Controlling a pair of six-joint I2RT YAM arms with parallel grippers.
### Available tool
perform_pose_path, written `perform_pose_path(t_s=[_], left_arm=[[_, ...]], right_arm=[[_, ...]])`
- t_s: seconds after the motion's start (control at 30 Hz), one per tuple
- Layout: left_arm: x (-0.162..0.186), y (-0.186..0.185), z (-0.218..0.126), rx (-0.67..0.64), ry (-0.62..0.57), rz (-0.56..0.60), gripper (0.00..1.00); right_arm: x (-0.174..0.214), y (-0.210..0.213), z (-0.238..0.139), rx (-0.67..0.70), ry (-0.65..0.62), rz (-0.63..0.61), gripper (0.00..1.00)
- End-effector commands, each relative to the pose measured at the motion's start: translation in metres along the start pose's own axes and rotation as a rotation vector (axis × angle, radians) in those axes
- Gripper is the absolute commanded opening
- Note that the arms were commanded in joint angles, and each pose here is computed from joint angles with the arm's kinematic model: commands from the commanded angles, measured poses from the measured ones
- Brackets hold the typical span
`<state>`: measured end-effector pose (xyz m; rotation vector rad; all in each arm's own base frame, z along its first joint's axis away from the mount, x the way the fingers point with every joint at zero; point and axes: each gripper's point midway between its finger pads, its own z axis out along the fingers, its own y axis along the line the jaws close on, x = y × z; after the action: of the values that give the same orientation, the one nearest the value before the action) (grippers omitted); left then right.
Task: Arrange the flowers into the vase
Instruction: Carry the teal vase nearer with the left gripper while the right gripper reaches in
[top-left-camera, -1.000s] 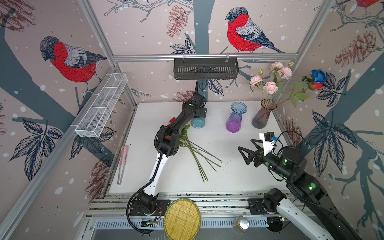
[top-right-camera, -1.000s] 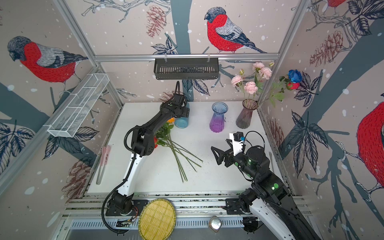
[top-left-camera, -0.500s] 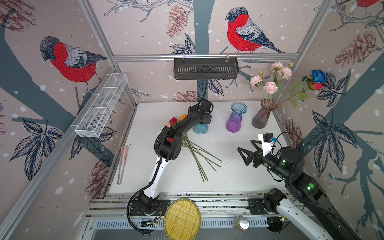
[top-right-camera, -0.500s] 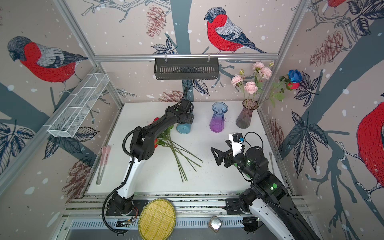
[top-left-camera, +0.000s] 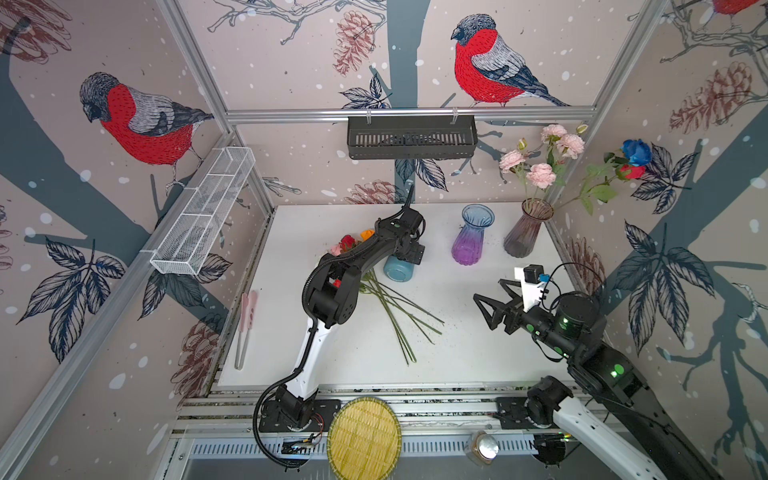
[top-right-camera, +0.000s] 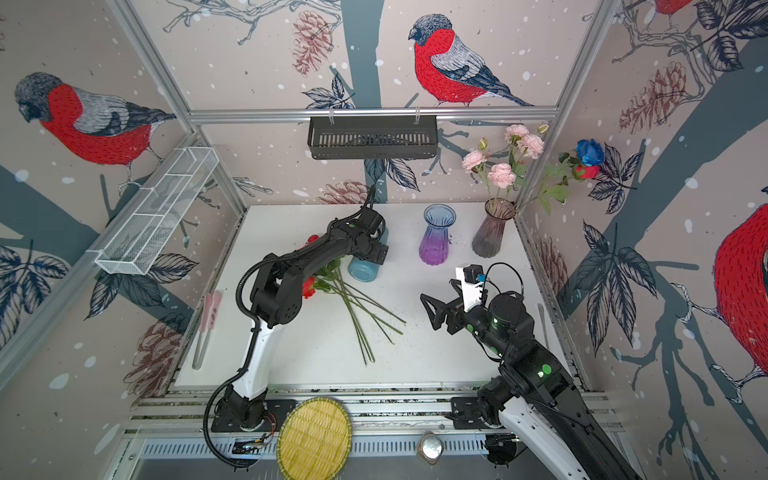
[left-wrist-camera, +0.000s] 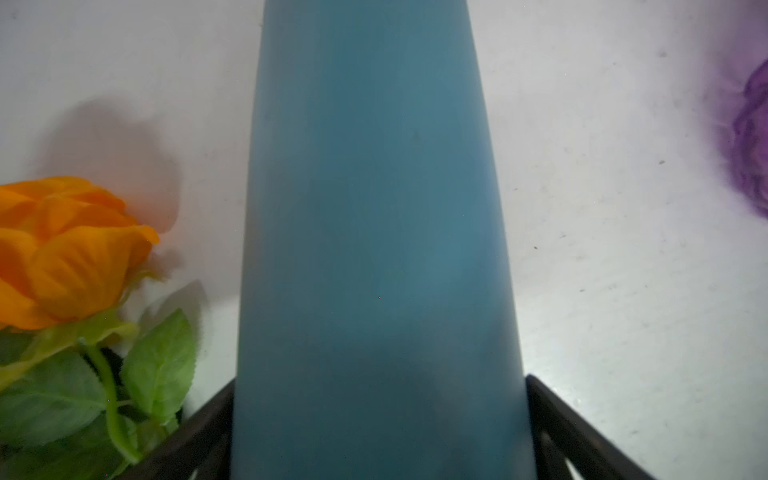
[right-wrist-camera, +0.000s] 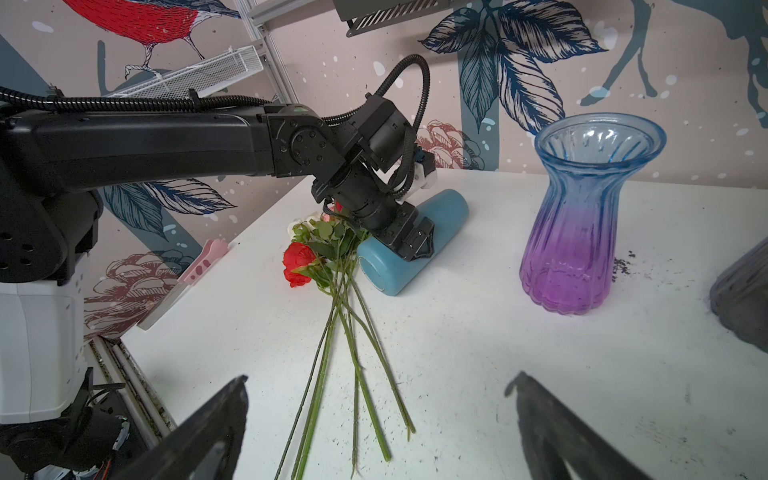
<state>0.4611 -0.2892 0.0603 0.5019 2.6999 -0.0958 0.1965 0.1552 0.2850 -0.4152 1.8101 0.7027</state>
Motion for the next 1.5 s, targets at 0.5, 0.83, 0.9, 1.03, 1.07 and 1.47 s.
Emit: perform_pose_path(t_s=[0.5, 0.83, 0.9, 1.03, 1.07, 1.47], left_arm=[[0.047, -0.015, -0.021, 0.108, 0.251, 0.019, 0.59], [-0.032, -0.030, -0.112, 0.245, -0.210, -0.019, 0.34], [-0.043, -0.036, -0.130, 0.294, -0.300, -0.015, 0.32], [-0.053, -0.046, -0.146, 0.359, -0.373, -0.005, 0.31], [-0.053, -0.047, -0.147, 0.367, -0.367, -0.002, 0.29], [-0.013, -0.057, -0.192, 0.512, -0.548, 0.091, 0.24]], right_arm=[[-0.013, 0.006, -0.002, -0.024, -0.042, -0.013, 0.99], [-0.018, 0.010, -0.002, -0.042, -0.048, -0.003, 0.99], [-0.020, 0.010, -0.001, -0.043, -0.047, -0.003, 0.99], [-0.022, 0.012, 0.003, -0.048, -0.045, 0.000, 0.99], [-0.023, 0.012, 0.004, -0.050, -0.045, 0.001, 0.99], [-0.053, 0.015, 0.042, -0.093, 0.078, 0.008, 1.00]])
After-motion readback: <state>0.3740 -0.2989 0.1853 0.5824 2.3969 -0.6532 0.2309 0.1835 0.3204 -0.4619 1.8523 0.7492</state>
